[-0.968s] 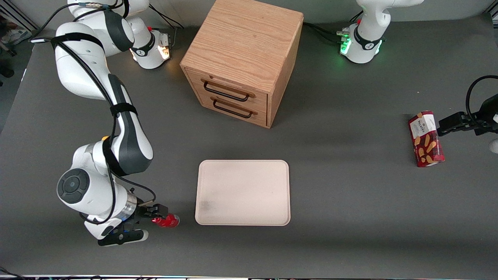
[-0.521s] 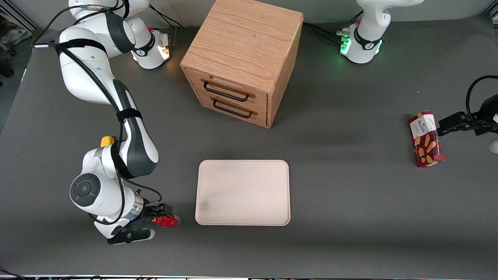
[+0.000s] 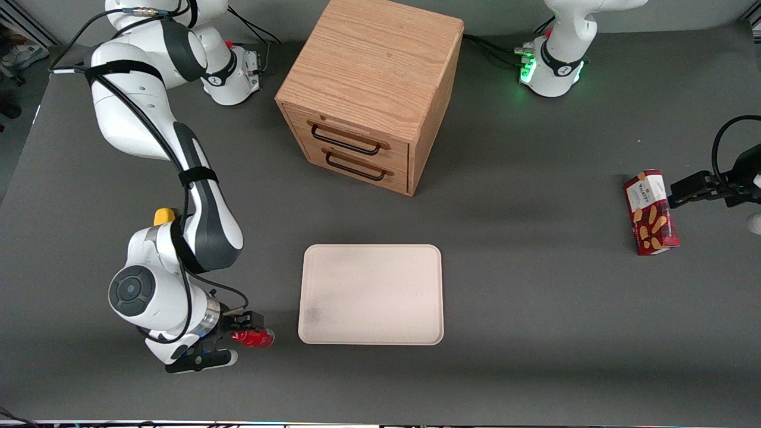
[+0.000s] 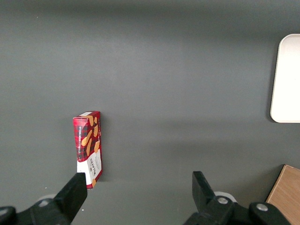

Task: Place coke bottle on tray
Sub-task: 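Close the right gripper around the bottle's neck, then lift the bottle and carry it toward the cream tray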

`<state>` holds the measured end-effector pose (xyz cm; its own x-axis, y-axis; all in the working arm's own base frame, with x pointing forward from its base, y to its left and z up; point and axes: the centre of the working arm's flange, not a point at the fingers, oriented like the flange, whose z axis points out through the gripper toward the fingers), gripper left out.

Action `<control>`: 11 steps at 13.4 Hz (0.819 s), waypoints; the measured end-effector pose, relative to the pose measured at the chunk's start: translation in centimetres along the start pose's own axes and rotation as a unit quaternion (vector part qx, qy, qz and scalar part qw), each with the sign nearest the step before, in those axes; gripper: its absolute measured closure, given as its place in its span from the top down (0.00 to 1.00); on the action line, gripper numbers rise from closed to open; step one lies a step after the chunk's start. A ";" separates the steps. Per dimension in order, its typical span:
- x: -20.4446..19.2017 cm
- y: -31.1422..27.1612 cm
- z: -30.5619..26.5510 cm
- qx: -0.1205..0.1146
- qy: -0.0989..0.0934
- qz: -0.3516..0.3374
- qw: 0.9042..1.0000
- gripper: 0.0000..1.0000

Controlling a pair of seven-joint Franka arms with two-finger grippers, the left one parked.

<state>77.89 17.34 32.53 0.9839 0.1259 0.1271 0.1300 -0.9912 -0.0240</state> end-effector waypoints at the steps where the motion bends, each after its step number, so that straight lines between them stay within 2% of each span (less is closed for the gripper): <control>1: 0.0 0.1 -0.1 -0.005 0.001 -0.002 1.000 0.73; 2: 0.1 0.1 -0.1 -0.008 0.002 -0.004 1.000 0.59; 3: 0.1 0.1 -0.2 -0.010 0.003 -0.005 1.000 0.51; 4: 0.1 0.1 -0.3 -0.013 0.005 -0.006 1.000 0.51; 6: 0.1 0.1 -0.4 -0.019 0.007 -0.010 1.000 0.31; 11: 0.1 -0.4 -0.4 -0.022 0.007 -0.014 1.000 0.31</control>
<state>77.87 17.72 32.94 0.9780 0.1543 0.1403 0.1525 -0.9880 0.0233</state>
